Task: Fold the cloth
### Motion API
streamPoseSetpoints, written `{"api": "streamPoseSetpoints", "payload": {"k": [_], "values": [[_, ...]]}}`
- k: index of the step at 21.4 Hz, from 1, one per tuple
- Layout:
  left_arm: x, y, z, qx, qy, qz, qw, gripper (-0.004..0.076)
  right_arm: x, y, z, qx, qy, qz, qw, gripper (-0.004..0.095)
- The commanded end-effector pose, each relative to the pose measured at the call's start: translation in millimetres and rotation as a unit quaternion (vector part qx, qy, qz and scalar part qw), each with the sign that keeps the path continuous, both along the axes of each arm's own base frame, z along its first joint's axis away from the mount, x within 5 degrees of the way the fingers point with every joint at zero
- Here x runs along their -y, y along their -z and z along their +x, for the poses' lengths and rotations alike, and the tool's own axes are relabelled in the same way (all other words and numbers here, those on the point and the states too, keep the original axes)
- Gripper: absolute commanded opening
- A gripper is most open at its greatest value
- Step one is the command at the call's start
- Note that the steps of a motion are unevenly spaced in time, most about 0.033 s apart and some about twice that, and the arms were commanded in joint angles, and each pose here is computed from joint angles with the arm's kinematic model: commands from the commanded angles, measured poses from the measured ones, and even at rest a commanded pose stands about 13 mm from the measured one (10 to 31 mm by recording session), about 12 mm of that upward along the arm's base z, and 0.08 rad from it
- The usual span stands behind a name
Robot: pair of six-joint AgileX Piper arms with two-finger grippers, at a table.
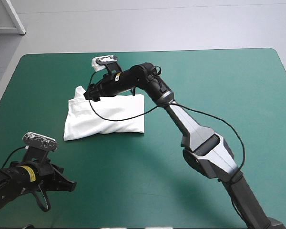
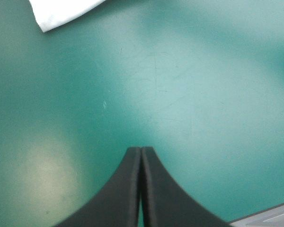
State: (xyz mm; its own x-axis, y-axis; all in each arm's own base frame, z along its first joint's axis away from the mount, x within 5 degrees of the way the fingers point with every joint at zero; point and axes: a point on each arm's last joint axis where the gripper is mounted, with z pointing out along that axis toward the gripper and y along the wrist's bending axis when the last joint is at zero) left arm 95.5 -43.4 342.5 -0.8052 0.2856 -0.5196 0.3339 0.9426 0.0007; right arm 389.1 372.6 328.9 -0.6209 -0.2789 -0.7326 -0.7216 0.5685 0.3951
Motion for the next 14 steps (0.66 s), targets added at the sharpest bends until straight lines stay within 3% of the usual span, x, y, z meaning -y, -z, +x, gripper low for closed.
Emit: {"api": "streamPoseSetpoints", "payload": {"k": [1, 3, 8, 14], "values": [[-2, -6, -1, 0.003, -0.001, 0.009, 1.0, -0.001, 53, -65, -6, 0.011, 0.046, -0.006, 0.999, 0.0623], [-4, -6, 0, 0.01, -0.005, 0.021, 1.0, -0.001, 74, -64, 8, -0.003, 0.105, -0.024, 0.994, 0.0621], [-4, -7, 1, 0.015, -0.004, 0.019, 1.0, -0.001, 101, -55, 30, -0.043, 0.156, -0.024, 0.987, 0.0621], [-2, -9, 4, 0.035, -0.001, 0.006, 0.999, -0.001, 103, 20, 32, -0.162, 0.138, -0.12, 0.97, 0.0621]]}}
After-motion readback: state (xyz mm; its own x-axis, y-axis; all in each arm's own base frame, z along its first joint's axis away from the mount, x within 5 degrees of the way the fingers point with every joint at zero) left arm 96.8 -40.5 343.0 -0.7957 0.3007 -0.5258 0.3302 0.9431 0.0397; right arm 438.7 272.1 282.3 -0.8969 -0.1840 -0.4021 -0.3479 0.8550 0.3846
